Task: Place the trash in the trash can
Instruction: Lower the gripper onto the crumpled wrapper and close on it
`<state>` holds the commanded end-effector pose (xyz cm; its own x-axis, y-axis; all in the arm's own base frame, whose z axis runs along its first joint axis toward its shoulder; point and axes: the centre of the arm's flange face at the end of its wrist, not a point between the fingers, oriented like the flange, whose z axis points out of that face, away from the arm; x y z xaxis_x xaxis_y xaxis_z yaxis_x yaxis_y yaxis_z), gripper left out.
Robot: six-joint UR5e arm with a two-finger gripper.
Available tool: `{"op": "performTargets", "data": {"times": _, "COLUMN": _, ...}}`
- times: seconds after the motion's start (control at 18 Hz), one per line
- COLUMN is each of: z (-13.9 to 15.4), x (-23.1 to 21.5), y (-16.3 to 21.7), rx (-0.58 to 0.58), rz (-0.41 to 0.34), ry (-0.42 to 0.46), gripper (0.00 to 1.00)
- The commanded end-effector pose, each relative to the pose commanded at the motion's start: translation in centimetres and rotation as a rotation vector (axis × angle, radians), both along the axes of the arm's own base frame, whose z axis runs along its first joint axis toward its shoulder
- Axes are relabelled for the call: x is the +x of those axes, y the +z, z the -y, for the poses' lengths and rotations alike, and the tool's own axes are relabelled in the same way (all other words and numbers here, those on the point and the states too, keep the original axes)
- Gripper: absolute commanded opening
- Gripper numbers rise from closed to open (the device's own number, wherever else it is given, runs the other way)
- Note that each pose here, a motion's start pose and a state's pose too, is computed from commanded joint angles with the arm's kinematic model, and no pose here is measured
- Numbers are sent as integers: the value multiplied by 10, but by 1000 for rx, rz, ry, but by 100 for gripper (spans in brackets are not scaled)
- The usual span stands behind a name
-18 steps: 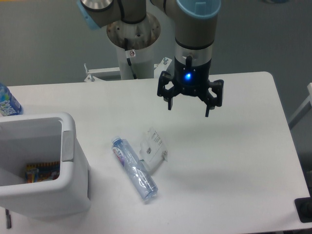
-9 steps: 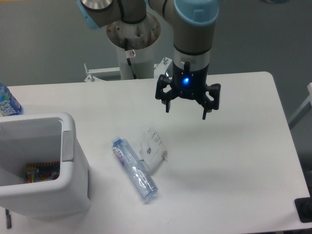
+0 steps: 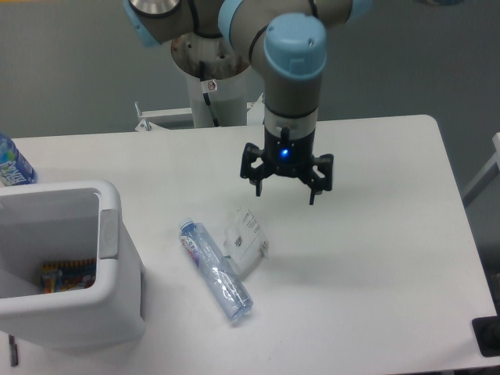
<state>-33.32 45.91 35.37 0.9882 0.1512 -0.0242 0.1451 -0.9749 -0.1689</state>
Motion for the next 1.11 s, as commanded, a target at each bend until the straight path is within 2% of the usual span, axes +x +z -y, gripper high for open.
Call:
{"op": "performTargets", "data": {"times": 0.17, "z": -20, "x": 6, "y": -42, "rx": -46, "rz": 54, "ry": -31, "gripper": 100}}
{"op": "performTargets", "data": {"times": 0.33, "z": -35, "x": 9, "y": -60, "rx": -40, "rz": 45, "ry": -49, "gripper": 100}}
{"op": "performTargets", "data": {"times": 0.56, "z": -38, "x": 18, "y": -86, "rx": -59, "rz": 61, "ry": -67, "gripper": 100}}
{"op": "performTargets", "data": {"times": 1.11, "z": -43, "x": 15, "y": -100, "rx": -72, "rz": 52, "ry": -70, "gripper": 100}}
